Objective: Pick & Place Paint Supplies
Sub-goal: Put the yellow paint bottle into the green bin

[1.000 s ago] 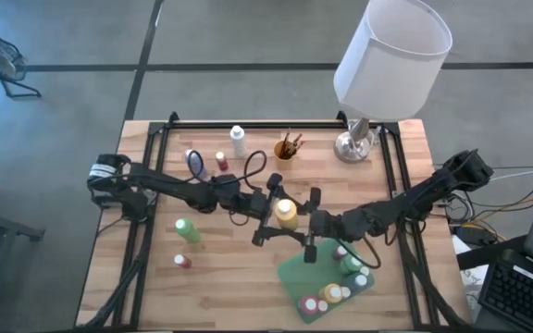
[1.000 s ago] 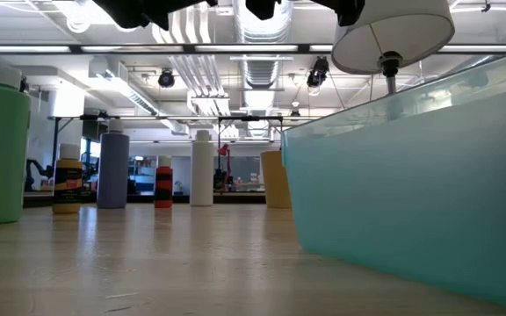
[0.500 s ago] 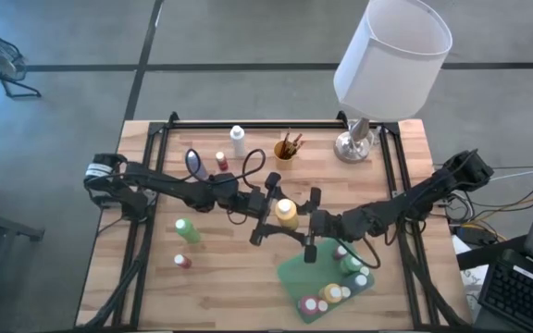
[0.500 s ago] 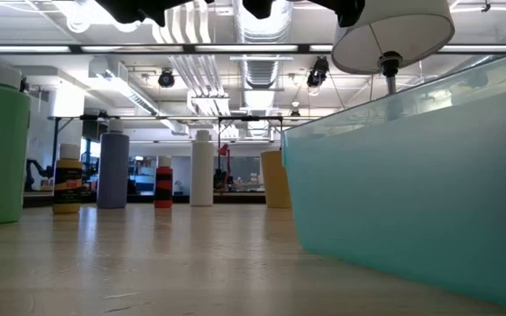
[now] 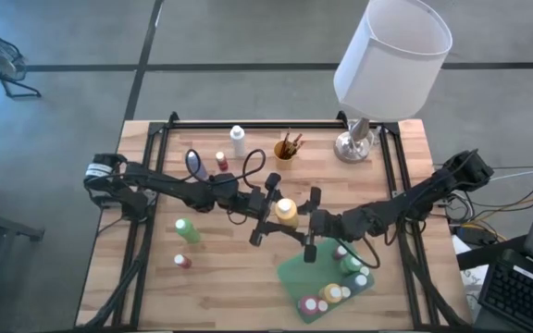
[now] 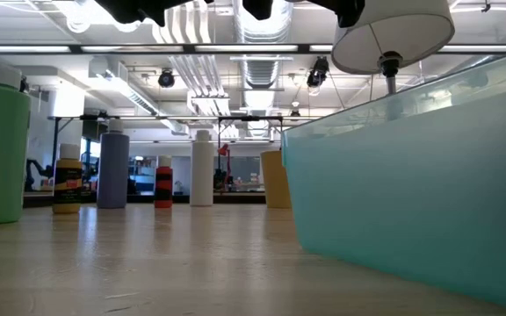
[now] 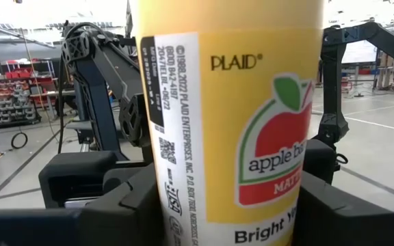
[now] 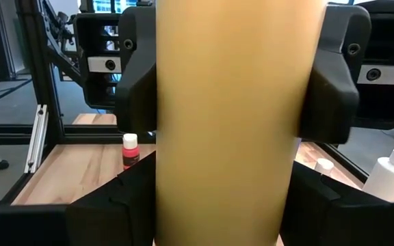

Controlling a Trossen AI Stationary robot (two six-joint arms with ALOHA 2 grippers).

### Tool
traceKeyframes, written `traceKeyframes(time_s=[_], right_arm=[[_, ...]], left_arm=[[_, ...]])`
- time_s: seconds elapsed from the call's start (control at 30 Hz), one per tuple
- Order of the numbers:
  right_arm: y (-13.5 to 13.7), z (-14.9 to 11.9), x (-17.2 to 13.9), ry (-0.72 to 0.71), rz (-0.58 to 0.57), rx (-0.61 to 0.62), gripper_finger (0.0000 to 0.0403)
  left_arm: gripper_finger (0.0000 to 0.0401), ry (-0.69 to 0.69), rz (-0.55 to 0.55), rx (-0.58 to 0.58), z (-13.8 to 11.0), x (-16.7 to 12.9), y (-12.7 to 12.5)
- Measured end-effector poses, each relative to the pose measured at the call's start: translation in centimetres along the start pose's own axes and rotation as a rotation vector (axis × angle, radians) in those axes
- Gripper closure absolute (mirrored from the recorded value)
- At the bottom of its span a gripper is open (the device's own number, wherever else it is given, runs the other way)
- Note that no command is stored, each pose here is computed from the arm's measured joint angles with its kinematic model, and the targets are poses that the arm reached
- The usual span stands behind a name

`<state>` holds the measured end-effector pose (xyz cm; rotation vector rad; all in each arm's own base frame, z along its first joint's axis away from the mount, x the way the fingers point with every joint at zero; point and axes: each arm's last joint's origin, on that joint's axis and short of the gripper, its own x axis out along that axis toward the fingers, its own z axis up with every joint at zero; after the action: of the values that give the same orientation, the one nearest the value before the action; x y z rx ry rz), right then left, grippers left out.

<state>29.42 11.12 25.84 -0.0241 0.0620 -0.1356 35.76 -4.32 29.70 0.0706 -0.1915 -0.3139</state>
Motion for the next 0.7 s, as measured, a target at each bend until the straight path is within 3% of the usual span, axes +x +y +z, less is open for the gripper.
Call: traceKeyframes(time_s=[0.27, 0.7], right_arm=[[0.0, 0.0, 0.0, 0.0, 0.001, 0.003, 0.0191], [0.01, 0.05, -0.02, -0.003, 0.003, -0.002, 0.0146]], left_arm=[[0.0191, 0.0, 0.001, -0.009, -0.01, 0.0, 0.0], [0.0192, 0.012, 0.002, -0.019, -0.16, -0.03, 0.0]])
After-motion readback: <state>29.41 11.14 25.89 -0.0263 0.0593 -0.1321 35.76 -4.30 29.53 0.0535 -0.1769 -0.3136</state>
